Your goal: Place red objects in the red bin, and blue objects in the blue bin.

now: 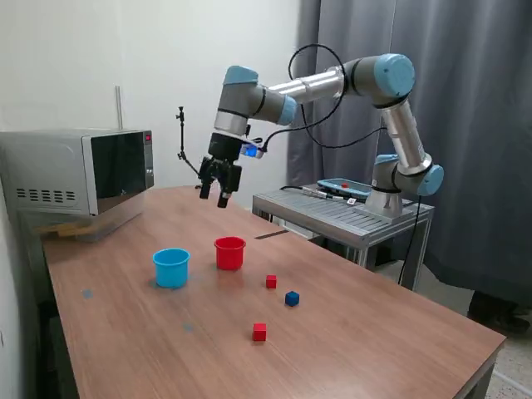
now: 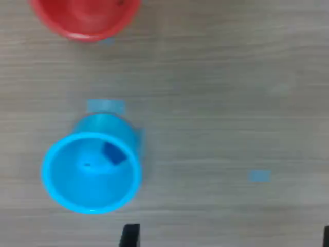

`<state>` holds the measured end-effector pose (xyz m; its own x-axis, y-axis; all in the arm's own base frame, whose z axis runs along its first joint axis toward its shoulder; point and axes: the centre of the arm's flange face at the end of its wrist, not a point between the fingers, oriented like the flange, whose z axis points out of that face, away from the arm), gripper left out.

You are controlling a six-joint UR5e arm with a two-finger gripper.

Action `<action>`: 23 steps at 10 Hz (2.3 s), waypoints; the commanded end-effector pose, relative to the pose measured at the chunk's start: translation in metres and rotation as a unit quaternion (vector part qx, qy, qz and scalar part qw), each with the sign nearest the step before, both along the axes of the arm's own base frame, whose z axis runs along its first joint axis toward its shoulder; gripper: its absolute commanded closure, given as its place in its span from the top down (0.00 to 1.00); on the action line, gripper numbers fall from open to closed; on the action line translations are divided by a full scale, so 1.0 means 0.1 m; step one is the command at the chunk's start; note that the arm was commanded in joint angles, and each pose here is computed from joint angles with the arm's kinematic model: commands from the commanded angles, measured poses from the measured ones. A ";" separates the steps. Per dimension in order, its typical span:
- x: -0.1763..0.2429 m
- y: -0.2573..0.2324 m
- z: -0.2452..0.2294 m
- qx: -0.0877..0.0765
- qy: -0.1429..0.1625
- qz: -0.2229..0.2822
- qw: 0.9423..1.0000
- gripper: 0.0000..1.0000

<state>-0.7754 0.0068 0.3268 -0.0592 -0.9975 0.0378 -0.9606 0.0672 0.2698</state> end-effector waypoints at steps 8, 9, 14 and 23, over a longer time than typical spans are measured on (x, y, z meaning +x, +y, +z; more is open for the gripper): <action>0.80 -1.82 0.20 -0.062 -0.055 0.082 0.993 1.00; 0.90 -1.83 0.03 -0.065 -0.084 0.097 0.990 1.00; 1.17 -1.99 -0.40 -0.104 -0.142 0.112 0.978 1.00; 1.02 -1.80 -0.98 -0.143 -0.191 0.095 0.966 1.00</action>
